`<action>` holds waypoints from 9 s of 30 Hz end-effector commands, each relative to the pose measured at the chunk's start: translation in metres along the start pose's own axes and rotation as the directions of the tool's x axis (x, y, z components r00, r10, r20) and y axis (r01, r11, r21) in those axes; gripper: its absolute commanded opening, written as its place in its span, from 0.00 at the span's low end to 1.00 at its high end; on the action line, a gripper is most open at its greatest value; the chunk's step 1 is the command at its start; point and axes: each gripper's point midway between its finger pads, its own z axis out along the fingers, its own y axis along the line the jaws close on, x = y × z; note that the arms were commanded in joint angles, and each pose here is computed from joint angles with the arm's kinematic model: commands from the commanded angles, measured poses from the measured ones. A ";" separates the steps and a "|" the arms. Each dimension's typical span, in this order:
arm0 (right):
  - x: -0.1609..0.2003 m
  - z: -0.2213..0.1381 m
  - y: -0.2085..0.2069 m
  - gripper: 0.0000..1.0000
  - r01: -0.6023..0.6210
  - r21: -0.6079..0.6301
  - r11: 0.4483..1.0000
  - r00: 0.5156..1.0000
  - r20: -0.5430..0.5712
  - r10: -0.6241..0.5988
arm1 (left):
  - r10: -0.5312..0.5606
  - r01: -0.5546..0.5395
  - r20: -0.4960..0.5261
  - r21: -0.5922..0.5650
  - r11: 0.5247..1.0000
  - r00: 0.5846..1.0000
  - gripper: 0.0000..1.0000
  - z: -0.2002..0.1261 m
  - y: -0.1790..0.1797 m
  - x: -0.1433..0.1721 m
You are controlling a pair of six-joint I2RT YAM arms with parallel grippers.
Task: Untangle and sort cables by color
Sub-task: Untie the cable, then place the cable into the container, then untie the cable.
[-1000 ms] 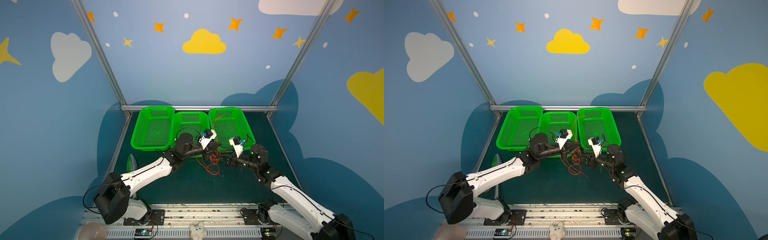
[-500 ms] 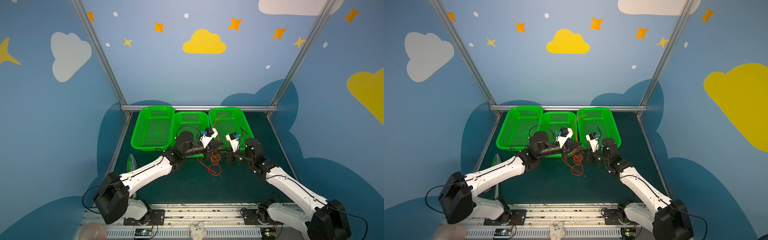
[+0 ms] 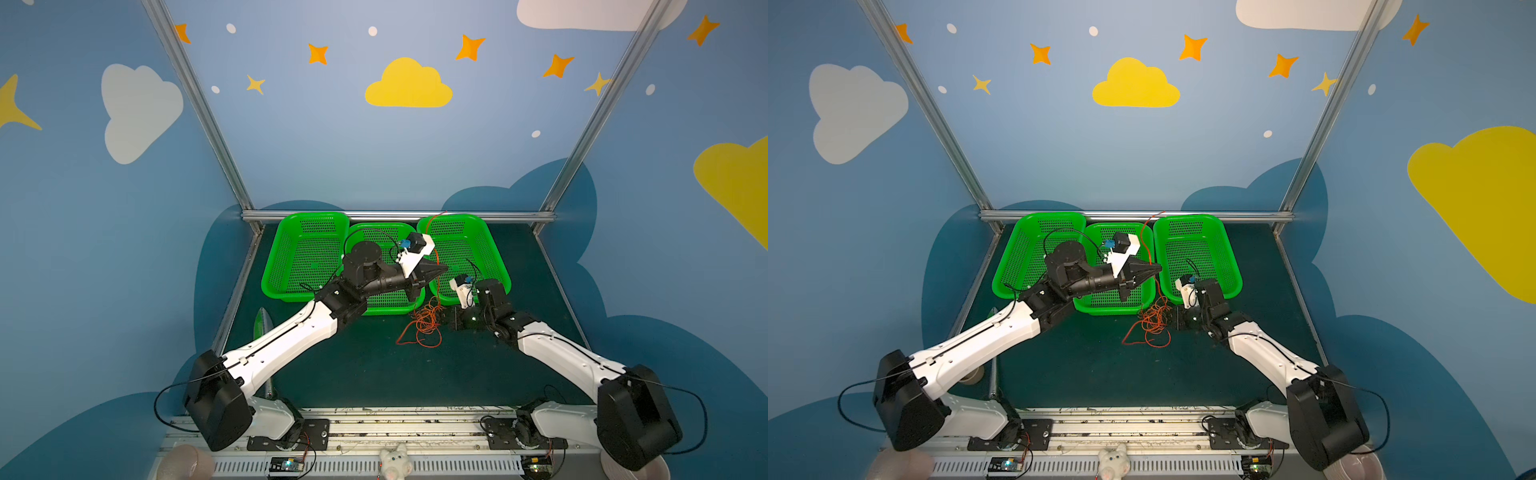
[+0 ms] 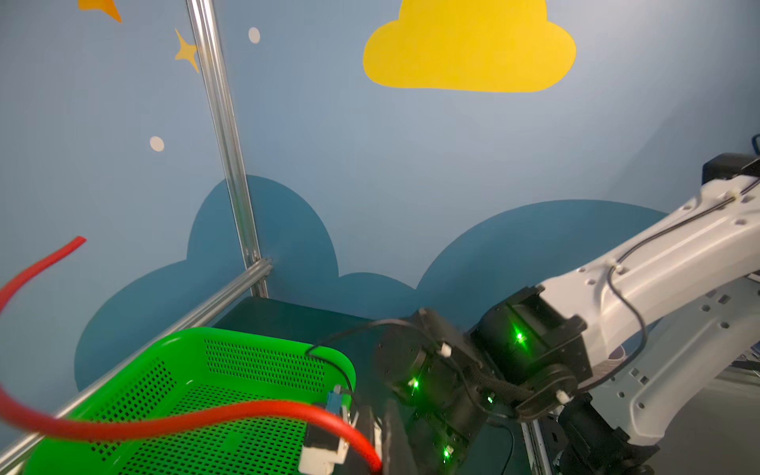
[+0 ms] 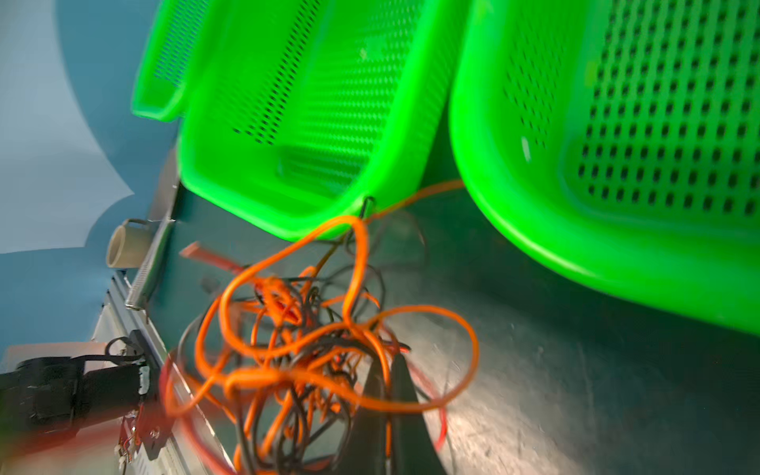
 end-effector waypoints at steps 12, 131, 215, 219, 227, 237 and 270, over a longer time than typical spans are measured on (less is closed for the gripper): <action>0.025 0.011 -0.021 0.00 -0.110 0.068 0.992 0.984 -0.130 0.118 | 0.119 -0.106 0.093 -0.131 0.986 0.989 0.03 -0.041 0.021 -0.080; 0.024 0.009 -0.027 0.00 -0.007 0.160 0.987 0.990 -0.141 0.030 | 0.238 -0.224 -0.027 -0.449 0.865 0.971 0.03 -0.074 0.179 -0.163; -0.024 -0.018 0.018 0.00 0.145 0.146 0.979 0.988 0.023 -0.150 | -0.219 0.152 -0.325 -0.220 0.964 0.920 0.46 -0.058 0.044 0.190; -0.042 -0.034 0.027 0.00 0.171 0.130 0.977 0.971 0.145 -0.189 | -0.228 0.168 -0.339 -0.199 0.965 0.913 0.48 -0.056 0.034 0.204; -0.071 -0.058 0.040 0.00 0.154 0.072 0.985 0.937 0.306 -0.169 | -0.149 0.117 -0.346 -0.113 0.987 0.926 0.61 -0.046 0.007 0.225; -0.106 -0.086 0.069 0.00 0.130 -0.064 0.989 0.931 0.352 -0.100 | 0.253 -0.243 -0.316 0.073 0.967 0.914 0.67 -0.009 -0.034 0.242; -0.120 -0.107 0.087 0.00 0.034 -0.200 0.979 0.954 0.299 0.028 | 0.572 -0.745 -0.599 -0.063 0.664 0.560 0.15 0.041 0.033 0.281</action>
